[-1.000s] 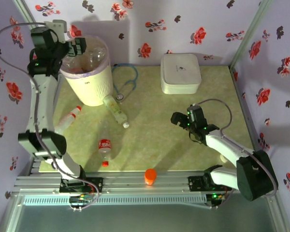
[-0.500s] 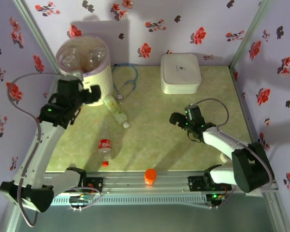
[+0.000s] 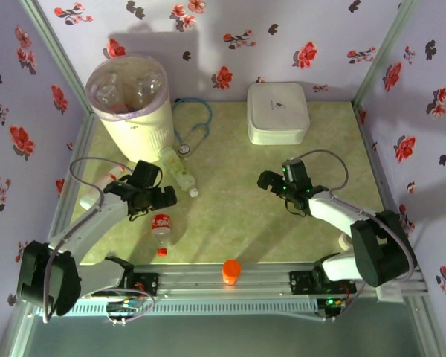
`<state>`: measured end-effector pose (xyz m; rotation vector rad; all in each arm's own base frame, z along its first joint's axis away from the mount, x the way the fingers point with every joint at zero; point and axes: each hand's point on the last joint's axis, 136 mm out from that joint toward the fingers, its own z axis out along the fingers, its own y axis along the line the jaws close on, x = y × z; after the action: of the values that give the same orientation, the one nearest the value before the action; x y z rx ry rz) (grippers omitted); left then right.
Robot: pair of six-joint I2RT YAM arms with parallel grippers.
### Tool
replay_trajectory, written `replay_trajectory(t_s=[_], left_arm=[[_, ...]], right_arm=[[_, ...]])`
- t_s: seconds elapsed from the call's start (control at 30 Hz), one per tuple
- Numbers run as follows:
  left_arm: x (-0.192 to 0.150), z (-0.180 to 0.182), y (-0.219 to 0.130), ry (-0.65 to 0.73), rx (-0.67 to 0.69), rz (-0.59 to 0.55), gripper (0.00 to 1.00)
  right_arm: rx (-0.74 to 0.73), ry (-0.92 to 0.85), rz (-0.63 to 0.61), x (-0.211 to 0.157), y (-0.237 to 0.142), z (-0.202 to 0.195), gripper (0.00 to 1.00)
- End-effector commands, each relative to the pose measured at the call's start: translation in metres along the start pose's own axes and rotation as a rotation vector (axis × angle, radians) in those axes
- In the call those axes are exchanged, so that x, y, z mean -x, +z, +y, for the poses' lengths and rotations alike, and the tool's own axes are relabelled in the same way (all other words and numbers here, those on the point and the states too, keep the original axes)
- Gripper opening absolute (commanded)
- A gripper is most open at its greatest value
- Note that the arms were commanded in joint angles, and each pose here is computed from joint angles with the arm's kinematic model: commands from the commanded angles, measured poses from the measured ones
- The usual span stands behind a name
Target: Put the plastic bottles in the bin
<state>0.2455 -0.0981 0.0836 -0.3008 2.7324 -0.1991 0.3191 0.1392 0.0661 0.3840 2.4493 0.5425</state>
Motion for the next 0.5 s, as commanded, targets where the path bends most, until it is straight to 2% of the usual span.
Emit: replay_trajectory(t_s=[0.0, 0.1, 0.27, 0.37, 0.47], left_arm=[[-0.020, -0.013, 0.014, -0.067, -0.095, 0.088, 1.00], [-0.039, -0.005, 0.024, -0.091, -0.087, 0.135, 0.91], [-0.043, -0.001, 0.028, -0.081, -0.067, 0.146, 0.59], [-0.020, -0.011, 0.006, -0.043, -0.083, 0.089, 0.46], [0.025, -0.040, -0.045, 0.017, -0.181, -0.046, 0.41]], right_arm=[[0.007, -0.001, -0.016, 0.009, -0.009, 0.006, 0.98], [-0.018, 0.001, -0.030, 0.010, -0.009, 0.000, 0.98], [0.024, 0.016, 0.007, 0.010, -0.001, 0.013, 0.98], [0.043, 0.021, 0.008, 0.017, -0.001, 0.021, 0.98], [0.052, 0.016, 0.001, 0.024, -0.004, 0.029, 0.98]])
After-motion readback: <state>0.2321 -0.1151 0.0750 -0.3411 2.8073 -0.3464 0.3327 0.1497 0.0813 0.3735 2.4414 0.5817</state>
